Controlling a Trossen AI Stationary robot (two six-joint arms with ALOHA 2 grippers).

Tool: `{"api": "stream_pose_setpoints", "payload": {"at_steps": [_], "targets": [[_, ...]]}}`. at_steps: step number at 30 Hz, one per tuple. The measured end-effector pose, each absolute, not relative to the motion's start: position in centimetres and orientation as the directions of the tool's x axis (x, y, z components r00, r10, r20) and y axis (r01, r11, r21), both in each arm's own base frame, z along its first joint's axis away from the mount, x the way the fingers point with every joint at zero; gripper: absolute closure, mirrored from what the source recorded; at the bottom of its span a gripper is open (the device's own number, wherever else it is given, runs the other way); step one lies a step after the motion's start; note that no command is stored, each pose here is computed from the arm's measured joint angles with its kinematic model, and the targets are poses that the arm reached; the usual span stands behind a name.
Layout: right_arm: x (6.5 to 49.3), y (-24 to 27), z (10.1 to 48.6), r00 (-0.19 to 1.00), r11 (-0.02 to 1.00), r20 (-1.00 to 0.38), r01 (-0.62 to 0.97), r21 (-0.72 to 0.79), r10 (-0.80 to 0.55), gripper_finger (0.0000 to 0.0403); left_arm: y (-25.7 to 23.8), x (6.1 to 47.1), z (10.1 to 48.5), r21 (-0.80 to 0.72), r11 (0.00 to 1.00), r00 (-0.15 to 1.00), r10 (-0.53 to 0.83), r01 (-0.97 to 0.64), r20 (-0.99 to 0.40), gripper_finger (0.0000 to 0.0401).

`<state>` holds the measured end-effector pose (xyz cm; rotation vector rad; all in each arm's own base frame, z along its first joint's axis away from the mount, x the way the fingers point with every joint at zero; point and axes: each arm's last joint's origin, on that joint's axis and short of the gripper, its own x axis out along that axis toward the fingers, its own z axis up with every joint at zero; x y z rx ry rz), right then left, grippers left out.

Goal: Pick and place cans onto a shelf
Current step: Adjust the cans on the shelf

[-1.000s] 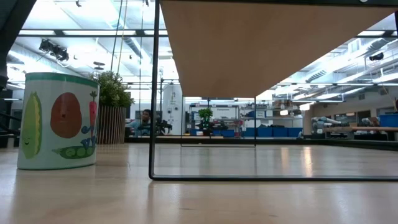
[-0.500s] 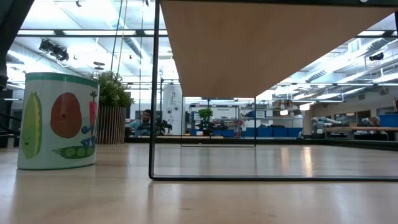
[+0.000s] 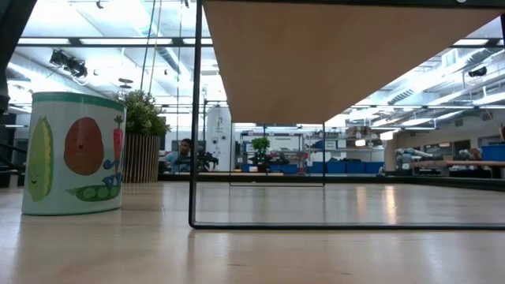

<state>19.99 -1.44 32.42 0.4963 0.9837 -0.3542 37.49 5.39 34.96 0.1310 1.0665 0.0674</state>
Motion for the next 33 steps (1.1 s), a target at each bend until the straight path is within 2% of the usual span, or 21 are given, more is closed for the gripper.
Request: {"api": "stream_pose_setpoints", "payload": {"at_steps": [8, 20, 33], "targets": [[21.0, -0.7, 31.5, 0.579, 0.824, -0.813, 0.490, 0.284, -0.063, 0.0039, 4.9, 36.4, 34.6, 0.095, 0.995, 0.383, 0.080, 0.020, -0.920, 0.0056], [22.2, -0.7, 31.1, 0.675, 0.832, -0.736, 0.438, 0.340, -0.054, 0.0039, 4.2, 36.6, 34.7, 0.074, 0.997, 0.403, 0.075, -0.016, -0.912, 0.0056], [21.5, -0.7, 32.1, 0.651, 0.827, -0.757, 0.457, 0.327, -0.061, 0.0039, 2.8, 37.0, 34.8, 0.075, 0.997, 0.429, 0.060, 0.019, -0.901, 0.0056]]}}
